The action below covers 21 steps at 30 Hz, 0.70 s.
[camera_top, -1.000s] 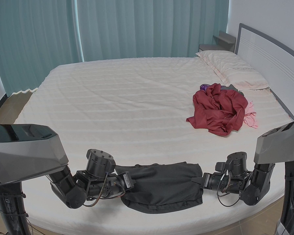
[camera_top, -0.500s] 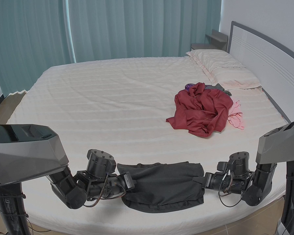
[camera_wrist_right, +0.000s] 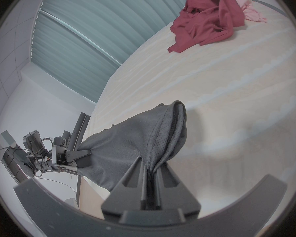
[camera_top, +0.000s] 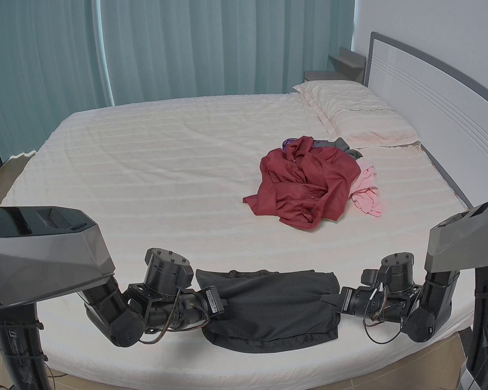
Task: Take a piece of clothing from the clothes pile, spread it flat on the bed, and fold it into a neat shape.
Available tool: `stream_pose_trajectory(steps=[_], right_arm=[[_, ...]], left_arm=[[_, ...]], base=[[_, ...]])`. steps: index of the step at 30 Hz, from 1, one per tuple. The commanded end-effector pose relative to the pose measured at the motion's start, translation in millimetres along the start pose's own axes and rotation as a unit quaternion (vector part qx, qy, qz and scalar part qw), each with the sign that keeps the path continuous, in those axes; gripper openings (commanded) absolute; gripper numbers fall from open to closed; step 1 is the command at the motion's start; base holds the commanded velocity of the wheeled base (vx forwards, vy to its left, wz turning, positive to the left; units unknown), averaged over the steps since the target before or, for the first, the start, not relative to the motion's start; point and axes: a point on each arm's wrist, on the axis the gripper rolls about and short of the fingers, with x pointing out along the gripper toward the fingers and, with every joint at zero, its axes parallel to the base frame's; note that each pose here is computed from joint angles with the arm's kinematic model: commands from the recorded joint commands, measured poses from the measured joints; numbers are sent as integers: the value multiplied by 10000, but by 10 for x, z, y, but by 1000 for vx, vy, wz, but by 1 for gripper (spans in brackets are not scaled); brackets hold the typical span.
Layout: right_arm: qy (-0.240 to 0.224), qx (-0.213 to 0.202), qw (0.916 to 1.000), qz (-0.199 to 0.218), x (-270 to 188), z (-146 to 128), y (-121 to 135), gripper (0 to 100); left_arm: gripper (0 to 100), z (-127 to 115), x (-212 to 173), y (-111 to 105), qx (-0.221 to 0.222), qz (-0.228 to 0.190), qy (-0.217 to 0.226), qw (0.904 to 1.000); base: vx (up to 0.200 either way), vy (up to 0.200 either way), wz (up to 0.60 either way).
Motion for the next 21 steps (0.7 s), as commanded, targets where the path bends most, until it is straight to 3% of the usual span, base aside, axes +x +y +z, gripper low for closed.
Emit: stream_pose_trajectory(steps=[1,3,15,16,17,18,21], right_arm=[[13,1,10000,-4,5,-6,-5,0],[13,1,10000,-4,5,-6,-5,0],[37,10,10000,-21,14,-18,-16,0],[48,0,10000,-21,17,-23,-15,0],[48,-8,10000,-21,17,-23,-15,0],[80,-13,10000,-20,24,-38,-11,100],[131,-22,9999,-41,36,-64,-23,100]], left_arm=[[0,-7,6,8,-2,9,14,10000],[0,-6,3,6,-10,9,14,10000],[0,-22,-5,22,-147,42,33,9999],[100,-37,-12,36,-153,70,59,9998],[100,-44,-19,42,-155,76,74,9998],[100,-53,-28,49,-158,87,85,9998],[100,-90,-74,86,-171,169,140,9996]], base=[[0,-200,0],[0,-200,0],[0,0,0],[0,0,0],[0,0,0],[0,0,0],[0,0,0]])
